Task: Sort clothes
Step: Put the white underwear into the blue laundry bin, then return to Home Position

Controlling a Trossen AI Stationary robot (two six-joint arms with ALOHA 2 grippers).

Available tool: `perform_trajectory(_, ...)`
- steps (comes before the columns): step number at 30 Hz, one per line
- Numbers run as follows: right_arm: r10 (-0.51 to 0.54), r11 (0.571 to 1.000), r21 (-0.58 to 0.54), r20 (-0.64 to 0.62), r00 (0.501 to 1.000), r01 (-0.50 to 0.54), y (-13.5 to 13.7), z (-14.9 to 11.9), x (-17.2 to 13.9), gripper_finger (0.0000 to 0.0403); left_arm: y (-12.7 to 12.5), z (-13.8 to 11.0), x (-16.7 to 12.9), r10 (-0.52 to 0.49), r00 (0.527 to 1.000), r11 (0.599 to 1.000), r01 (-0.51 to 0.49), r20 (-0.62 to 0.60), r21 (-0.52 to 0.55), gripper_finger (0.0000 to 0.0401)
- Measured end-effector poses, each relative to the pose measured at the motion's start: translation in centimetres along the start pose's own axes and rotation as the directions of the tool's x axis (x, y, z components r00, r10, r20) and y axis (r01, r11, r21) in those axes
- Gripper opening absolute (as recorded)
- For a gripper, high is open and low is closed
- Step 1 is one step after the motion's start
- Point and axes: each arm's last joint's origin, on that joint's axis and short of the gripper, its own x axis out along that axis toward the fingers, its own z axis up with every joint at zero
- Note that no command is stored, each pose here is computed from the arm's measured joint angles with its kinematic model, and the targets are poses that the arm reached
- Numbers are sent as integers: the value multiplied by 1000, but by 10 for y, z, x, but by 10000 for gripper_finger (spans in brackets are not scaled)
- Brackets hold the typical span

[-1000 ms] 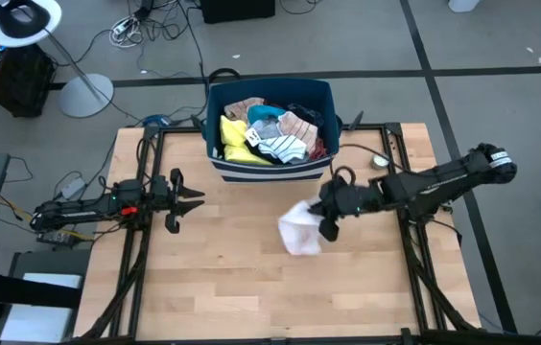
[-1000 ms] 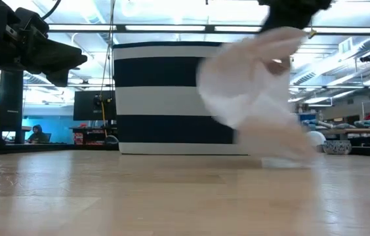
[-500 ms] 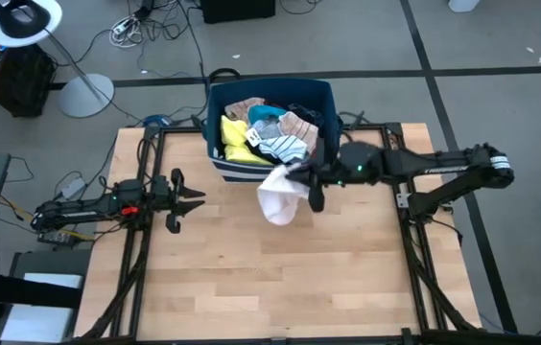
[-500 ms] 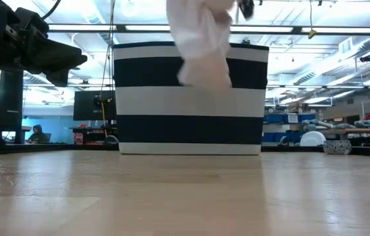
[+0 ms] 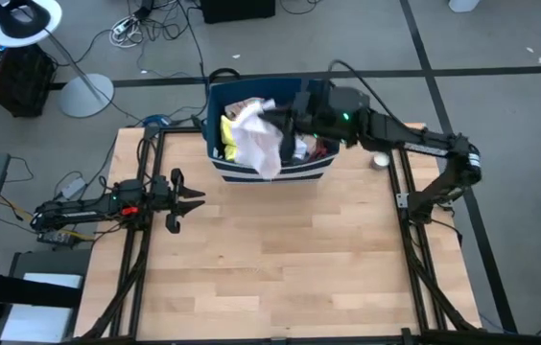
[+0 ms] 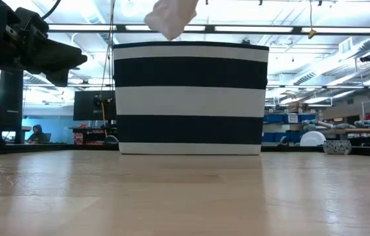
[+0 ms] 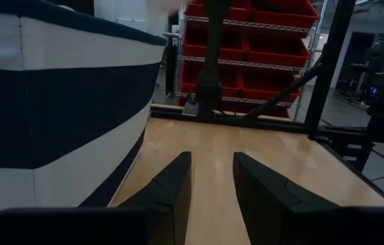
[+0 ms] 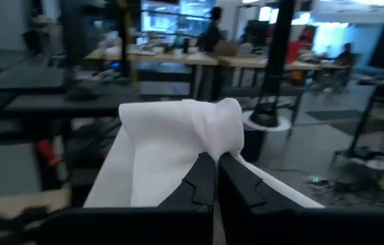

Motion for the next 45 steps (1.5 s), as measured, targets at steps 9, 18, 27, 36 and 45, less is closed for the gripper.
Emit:
perform_trajectory(9,-125,992,8,21,992,125,-54,-1,46,6,0,0,0,0,1000,1000,0,0,0,115)
perform_trajectory(18,-123,982,123,-159,980,143,-90,-59,89,15,0,0,0,0,1000,1000,0,-1,0,115)
perform_trajectory(27,-110,943,251,-389,915,220,-96,-125,122,83,0,0,0,0,1000,1000,0,-1,0,115)
perform_trajectory(36,-93,943,228,-522,848,244,-100,-135,112,176,0,0,0,0,1000,1000,0,-1,0,115)
perform_trajectory(45,-60,965,195,-495,867,177,-98,-79,61,212,0,0,0,0,1000,1000,0,0,0,115)
